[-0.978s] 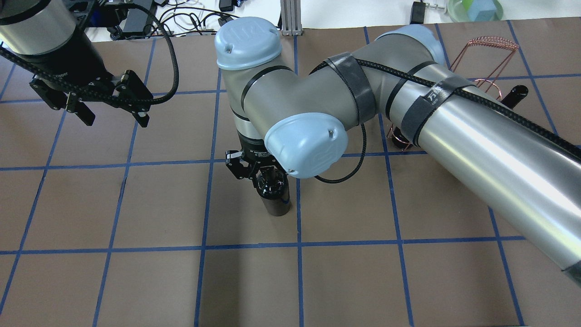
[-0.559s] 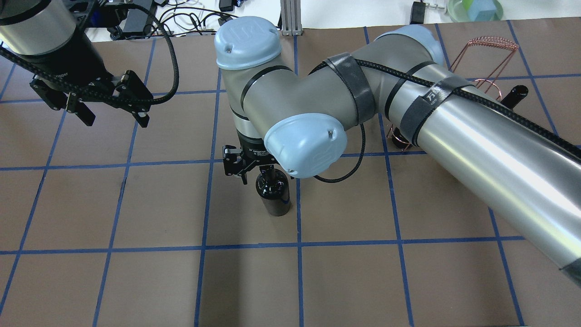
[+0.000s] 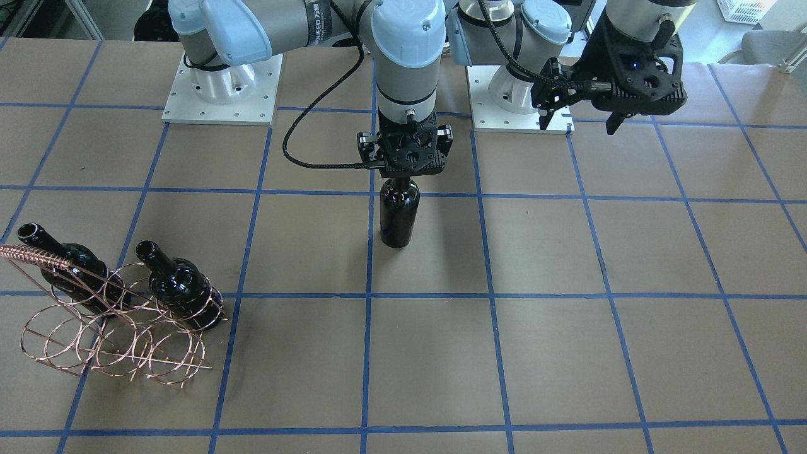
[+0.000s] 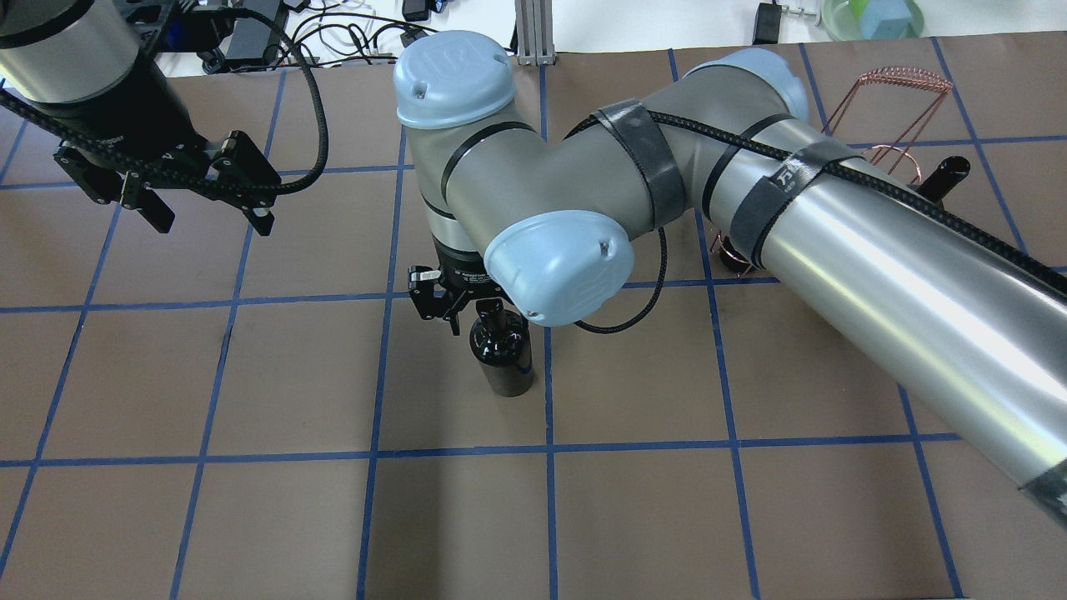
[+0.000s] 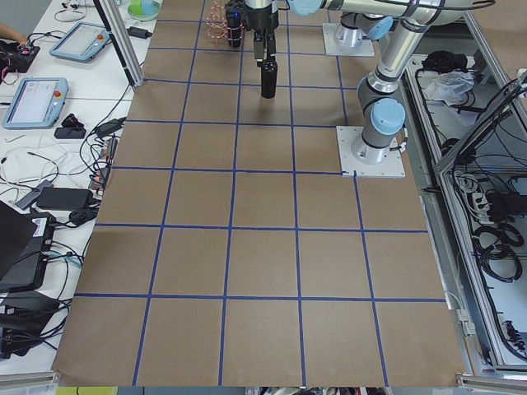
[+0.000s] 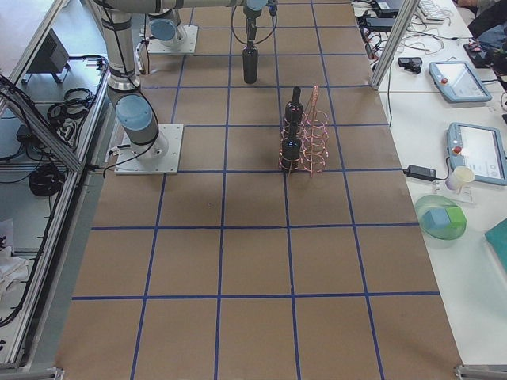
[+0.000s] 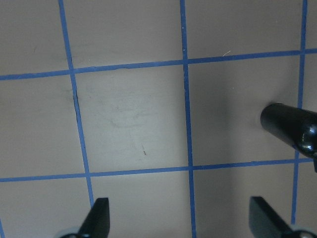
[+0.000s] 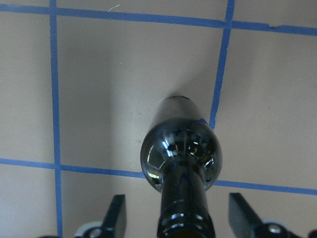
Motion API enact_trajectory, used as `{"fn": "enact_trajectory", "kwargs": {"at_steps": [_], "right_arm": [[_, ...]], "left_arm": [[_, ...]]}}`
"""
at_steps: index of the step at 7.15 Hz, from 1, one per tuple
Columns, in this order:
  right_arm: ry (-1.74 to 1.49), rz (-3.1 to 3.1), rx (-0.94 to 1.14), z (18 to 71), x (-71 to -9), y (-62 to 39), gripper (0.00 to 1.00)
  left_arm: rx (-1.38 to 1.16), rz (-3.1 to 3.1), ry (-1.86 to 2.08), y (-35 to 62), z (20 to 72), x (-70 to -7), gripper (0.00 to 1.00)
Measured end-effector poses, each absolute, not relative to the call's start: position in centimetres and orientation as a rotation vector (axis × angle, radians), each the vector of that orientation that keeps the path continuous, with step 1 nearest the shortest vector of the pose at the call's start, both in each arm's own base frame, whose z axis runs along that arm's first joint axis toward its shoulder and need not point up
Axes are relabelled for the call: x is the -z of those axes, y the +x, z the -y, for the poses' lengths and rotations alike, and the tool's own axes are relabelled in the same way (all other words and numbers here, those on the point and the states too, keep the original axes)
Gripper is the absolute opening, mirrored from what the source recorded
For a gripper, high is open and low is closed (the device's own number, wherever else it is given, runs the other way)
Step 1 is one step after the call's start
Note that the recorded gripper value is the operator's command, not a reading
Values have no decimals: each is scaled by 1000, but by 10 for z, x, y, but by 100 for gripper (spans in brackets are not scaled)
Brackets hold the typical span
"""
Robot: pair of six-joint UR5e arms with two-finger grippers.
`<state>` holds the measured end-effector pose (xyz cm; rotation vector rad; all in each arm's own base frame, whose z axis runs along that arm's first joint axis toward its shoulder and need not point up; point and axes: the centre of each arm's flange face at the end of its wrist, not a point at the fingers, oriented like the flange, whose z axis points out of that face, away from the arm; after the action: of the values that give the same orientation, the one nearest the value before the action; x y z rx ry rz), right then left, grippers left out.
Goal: Place wine into wine basket
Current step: 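Lift the bottle with the right gripper and carry it toward the rack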
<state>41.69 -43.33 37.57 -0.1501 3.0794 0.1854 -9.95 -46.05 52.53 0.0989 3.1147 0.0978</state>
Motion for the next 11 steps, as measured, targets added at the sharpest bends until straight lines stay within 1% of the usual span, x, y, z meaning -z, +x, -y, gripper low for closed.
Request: {"fn": "enact_trajectory", "kwargs": {"at_steps": [1, 2, 3, 7, 11], "right_arm": [[-149, -3079, -192, 433, -375, 417, 20], [-148, -3078, -196, 433, -375, 417, 11], [-147, -3077, -199, 432, -375, 417, 1], [-133, -3059, -208, 435, -377, 414, 0], [-110, -3076, -161, 452, -394, 389, 0]], "left_arm": [[-100, -3115, 99, -100, 460, -525, 100], [-101, -3116, 99, -100, 459, -524, 100], [-101, -3116, 99, -100, 459, -524, 100], [-101, -3115, 99, -100, 459, -524, 100], [-101, -3116, 97, -100, 459, -524, 100]]}}
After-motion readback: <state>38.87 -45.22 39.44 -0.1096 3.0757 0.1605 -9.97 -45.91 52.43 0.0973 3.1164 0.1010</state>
